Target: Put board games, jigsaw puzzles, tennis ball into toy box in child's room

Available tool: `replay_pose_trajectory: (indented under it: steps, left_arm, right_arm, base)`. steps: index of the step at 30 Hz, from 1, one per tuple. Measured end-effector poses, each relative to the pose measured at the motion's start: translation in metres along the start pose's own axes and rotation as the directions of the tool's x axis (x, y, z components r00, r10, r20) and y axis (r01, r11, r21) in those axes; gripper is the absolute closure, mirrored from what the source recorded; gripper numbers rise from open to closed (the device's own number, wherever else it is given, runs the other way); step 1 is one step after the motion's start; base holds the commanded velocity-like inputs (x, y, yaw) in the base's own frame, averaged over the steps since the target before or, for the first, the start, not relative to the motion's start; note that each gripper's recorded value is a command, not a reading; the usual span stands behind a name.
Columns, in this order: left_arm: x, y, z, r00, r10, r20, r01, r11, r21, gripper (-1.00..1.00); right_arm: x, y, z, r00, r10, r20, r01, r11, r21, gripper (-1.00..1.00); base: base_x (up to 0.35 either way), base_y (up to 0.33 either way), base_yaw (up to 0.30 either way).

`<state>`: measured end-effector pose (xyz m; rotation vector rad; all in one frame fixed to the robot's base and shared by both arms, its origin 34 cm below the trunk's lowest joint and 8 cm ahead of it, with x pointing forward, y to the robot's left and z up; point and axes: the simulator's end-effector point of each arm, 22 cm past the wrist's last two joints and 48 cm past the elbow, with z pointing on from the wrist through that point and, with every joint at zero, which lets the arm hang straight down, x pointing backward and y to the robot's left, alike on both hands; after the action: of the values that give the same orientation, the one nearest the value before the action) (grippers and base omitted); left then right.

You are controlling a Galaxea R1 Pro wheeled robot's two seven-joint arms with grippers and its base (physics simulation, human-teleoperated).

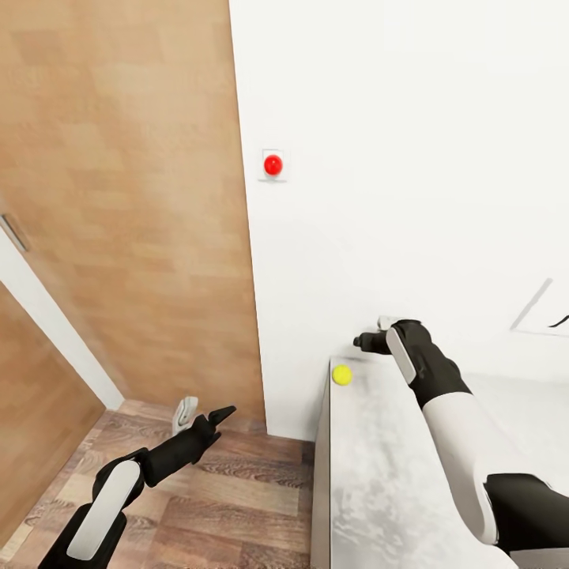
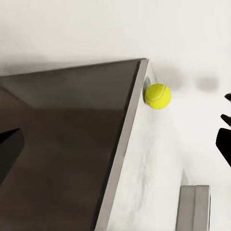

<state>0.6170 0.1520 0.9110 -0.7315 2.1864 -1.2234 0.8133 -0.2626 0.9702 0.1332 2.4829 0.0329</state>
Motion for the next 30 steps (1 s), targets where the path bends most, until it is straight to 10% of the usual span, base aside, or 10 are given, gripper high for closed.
replay_pose_trajectory:
  steps: [30]
  left_arm:
    - [0.008, 0.016, 0.007, 0.999, -0.025, -0.019, 0.025, 0.999, -0.023, -1.0]
  right_arm:
    - [0.022, 0.023, 0.026, 1.0, 0.0, -0.03, -0.001, 1.0, -0.029, -1.0]
  base:
    - [0.0, 0.0, 0.04]
